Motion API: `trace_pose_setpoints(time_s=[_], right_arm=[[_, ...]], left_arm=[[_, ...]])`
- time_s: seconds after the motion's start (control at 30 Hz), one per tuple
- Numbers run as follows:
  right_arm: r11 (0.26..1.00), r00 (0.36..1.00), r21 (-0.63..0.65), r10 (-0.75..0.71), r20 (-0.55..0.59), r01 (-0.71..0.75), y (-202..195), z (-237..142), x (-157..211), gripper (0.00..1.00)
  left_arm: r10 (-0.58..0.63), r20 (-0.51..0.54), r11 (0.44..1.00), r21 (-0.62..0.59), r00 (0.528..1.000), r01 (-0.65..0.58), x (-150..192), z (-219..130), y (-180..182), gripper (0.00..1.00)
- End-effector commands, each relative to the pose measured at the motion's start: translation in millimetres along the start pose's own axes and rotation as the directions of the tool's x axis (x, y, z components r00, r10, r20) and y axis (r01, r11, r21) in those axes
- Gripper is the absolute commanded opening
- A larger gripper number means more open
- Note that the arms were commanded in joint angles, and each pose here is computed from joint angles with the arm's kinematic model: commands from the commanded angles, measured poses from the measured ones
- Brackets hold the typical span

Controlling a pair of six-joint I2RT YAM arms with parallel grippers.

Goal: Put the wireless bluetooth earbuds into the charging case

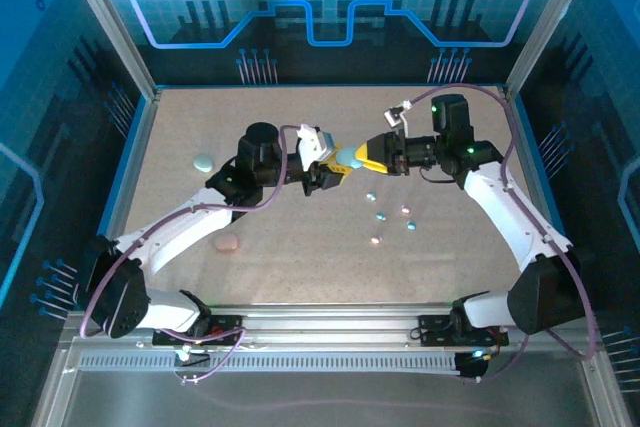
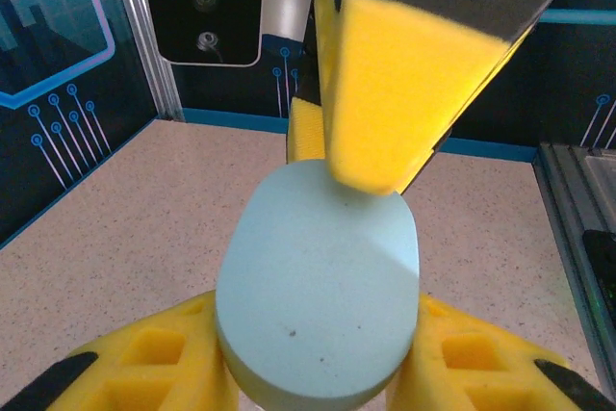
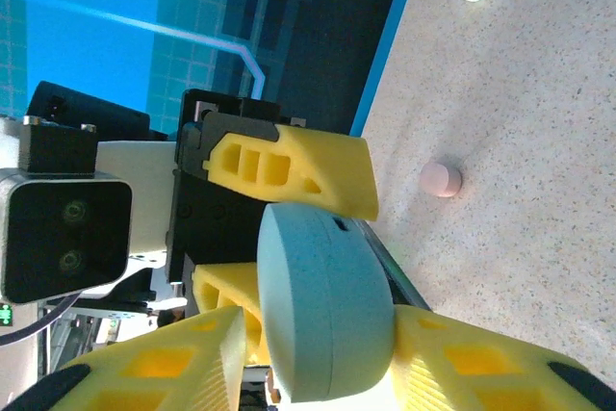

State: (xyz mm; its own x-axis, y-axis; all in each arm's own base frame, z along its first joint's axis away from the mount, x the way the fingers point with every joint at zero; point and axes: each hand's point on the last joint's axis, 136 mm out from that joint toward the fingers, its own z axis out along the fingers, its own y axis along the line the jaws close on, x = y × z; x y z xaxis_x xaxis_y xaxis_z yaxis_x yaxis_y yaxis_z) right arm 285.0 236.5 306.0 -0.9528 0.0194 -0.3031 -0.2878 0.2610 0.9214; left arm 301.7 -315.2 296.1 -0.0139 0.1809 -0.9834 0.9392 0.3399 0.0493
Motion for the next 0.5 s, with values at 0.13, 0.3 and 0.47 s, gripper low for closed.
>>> trace_pose_setpoints(time_s=[0.13, 0.3, 0.47], right_arm=[[0.999, 0.999, -0.054, -0.004, -0.043, 0.001, 6, 10, 4, 0.30], [0.996, 1.000, -0.082, 0.019, -0.010, -0.020, 7, 6, -2, 0.17], [0.982, 0.996, -0.177, 0.070, 0.057, -0.059, 13, -2, -19, 0.13]], left_arm=[[0.045, 0.041, 0.999, 0.024, 0.998, -0.046, -22, -2, -7, 0.29], [0.054, 0.068, 0.999, -0.006, 0.996, -0.053, -23, -4, -3, 0.45], [0.024, 0.169, 1.000, -0.017, 0.985, -0.021, -26, -11, 6, 0.66]])
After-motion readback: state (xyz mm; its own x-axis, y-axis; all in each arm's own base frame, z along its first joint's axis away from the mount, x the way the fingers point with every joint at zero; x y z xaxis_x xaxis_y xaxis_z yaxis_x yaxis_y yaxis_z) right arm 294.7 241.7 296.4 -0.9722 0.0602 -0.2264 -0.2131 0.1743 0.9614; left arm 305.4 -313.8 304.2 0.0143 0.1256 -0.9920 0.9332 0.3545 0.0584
